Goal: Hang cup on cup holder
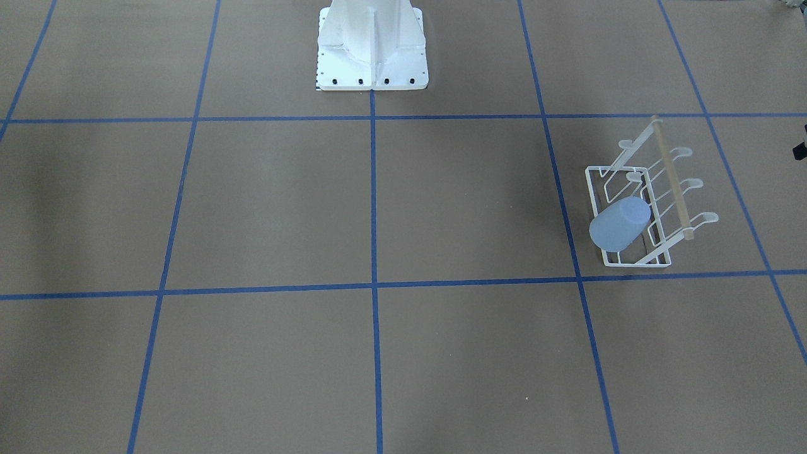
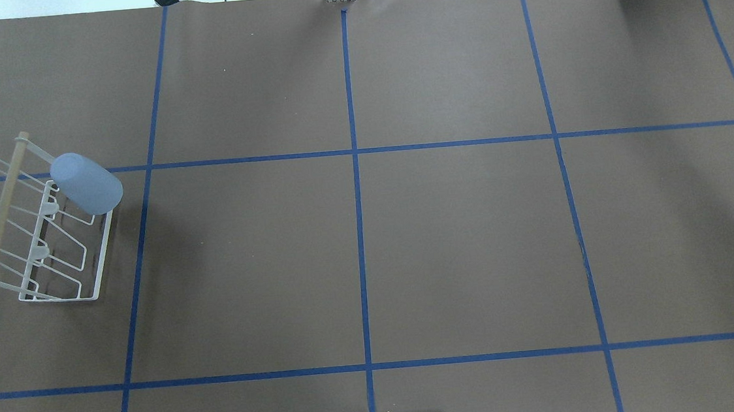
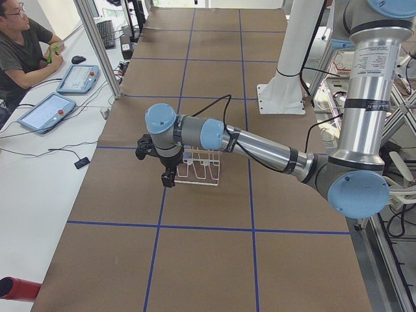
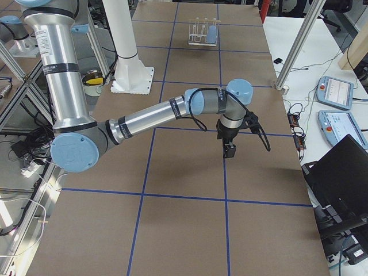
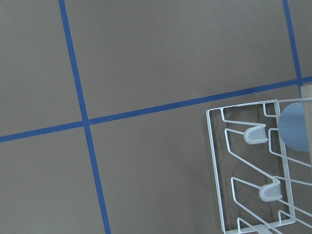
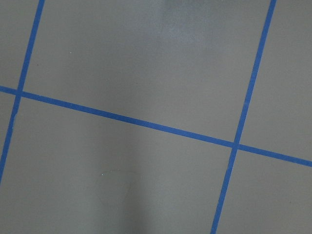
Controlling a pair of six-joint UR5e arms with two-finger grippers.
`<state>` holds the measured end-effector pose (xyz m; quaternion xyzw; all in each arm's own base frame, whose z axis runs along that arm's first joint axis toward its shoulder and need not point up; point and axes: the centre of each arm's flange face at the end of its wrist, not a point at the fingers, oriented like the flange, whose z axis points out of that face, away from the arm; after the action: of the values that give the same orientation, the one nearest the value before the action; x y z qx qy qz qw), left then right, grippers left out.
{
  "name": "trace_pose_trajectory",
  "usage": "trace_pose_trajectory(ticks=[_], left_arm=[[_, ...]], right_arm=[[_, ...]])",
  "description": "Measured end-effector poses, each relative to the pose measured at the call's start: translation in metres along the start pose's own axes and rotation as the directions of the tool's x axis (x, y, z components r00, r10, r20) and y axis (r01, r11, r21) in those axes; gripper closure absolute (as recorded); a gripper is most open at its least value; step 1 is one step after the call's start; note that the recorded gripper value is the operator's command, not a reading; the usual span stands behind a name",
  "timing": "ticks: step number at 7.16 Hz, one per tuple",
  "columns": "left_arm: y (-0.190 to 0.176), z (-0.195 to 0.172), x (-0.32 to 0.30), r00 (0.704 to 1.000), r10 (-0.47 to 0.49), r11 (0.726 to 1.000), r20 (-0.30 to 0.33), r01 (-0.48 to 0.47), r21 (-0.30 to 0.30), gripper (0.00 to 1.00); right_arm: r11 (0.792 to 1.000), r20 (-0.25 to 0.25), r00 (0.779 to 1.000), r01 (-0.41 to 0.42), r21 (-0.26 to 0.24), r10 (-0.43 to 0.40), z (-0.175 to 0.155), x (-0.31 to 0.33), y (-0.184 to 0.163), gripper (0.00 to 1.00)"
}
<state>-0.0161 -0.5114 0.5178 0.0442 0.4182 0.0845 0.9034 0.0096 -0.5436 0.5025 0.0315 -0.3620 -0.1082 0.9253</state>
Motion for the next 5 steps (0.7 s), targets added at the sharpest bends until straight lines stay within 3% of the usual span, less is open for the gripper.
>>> trace_pose_trajectory(ticks=[2, 5], left_arm=[[0.006, 0.006, -0.006, 1.0, -0.01, 1.0, -0.003, 0.01, -0.007, 0.02], [0.015, -0.011, 0.001, 1.0, -0.014, 1.0, 0.013, 0.014, 0.025, 0.02]], right_arm=[[1.0, 0.003, 1.0, -0.005, -0.03, 0.005, 0.023, 0.019, 0.022, 0.0], [1.0, -0.006, 1.0, 0.013, 0.007, -0.013, 0.026, 0.03, 0.044, 0.0]])
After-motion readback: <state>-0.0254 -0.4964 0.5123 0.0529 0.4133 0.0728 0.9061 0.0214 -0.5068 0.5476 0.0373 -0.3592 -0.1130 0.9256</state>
